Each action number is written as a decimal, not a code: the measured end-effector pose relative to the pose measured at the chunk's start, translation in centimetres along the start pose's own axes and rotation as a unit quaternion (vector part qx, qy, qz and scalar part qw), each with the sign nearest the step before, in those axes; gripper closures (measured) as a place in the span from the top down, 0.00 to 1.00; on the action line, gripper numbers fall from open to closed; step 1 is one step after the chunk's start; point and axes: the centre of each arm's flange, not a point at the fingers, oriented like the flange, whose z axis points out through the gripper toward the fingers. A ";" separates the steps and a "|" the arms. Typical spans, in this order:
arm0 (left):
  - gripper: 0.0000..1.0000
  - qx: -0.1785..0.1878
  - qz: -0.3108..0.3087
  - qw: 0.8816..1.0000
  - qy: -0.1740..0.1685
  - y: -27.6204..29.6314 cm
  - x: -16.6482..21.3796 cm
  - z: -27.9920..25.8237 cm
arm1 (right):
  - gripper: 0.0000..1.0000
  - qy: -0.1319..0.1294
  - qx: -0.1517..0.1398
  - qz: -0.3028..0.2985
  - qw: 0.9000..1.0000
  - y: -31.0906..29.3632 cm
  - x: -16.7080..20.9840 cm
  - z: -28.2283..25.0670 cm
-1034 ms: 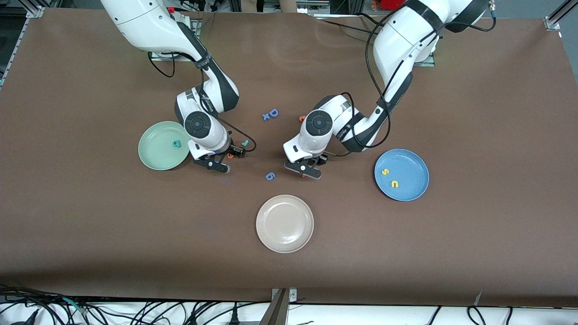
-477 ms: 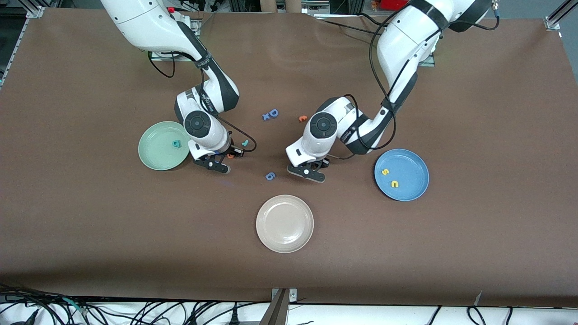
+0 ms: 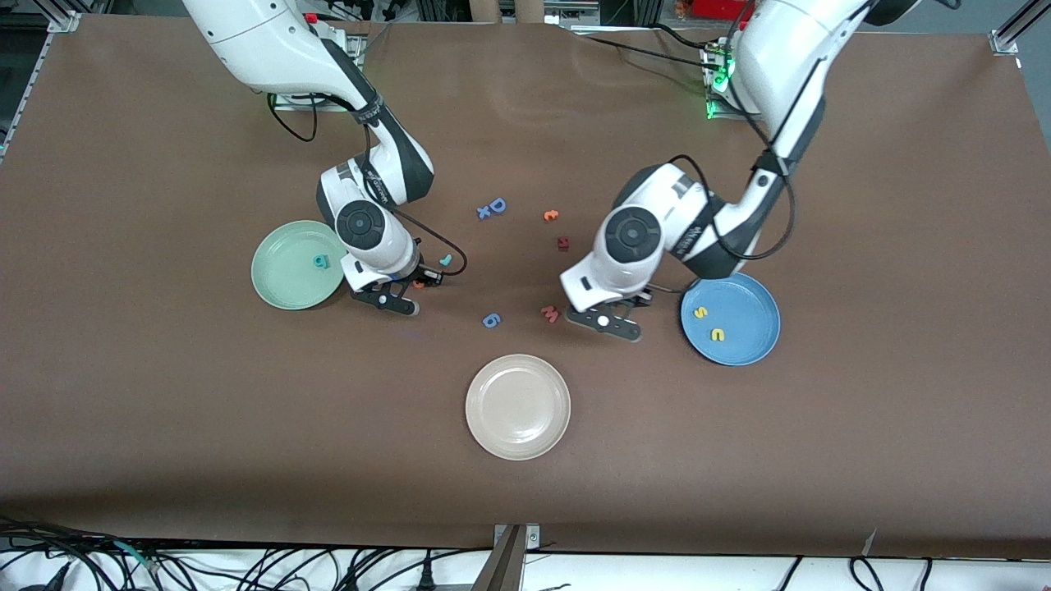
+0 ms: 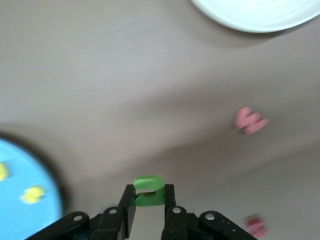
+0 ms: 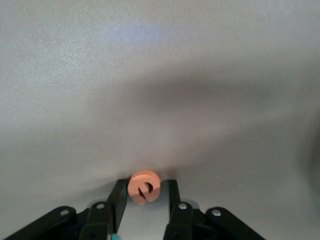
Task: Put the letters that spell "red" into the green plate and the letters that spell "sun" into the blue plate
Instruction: 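Place the u on the blue plate while the right gripper places e on green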
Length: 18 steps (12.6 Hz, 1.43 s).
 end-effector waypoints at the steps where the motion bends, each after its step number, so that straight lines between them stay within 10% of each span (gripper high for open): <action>1: 0.27 0.002 0.018 1.000 -0.020 -3.3 -0.1 -0.1 | 0.40 0.002 -0.002 -0.002 1.000 0.0 0.1 0.0; 7: 0.27 -0.021 0.068 0.994 -0.083 -18.8 -2.3 4.3 | 0.39 0.004 -0.002 -0.003 1.000 0.1 0.2 0.0; 12: 0.27 -0.019 0.080 0.995 -0.051 -20.0 -4.8 11.1 | 0.28 0.005 -0.001 -0.002 1.000 0.1 0.2 -0.1; 18: 0.89 -0.002 0.079 0.996 -0.041 -20.4 -5.3 6.5 | 0.28 -0.001 -0.032 0.002 0.999 3.8 3.1 -3.9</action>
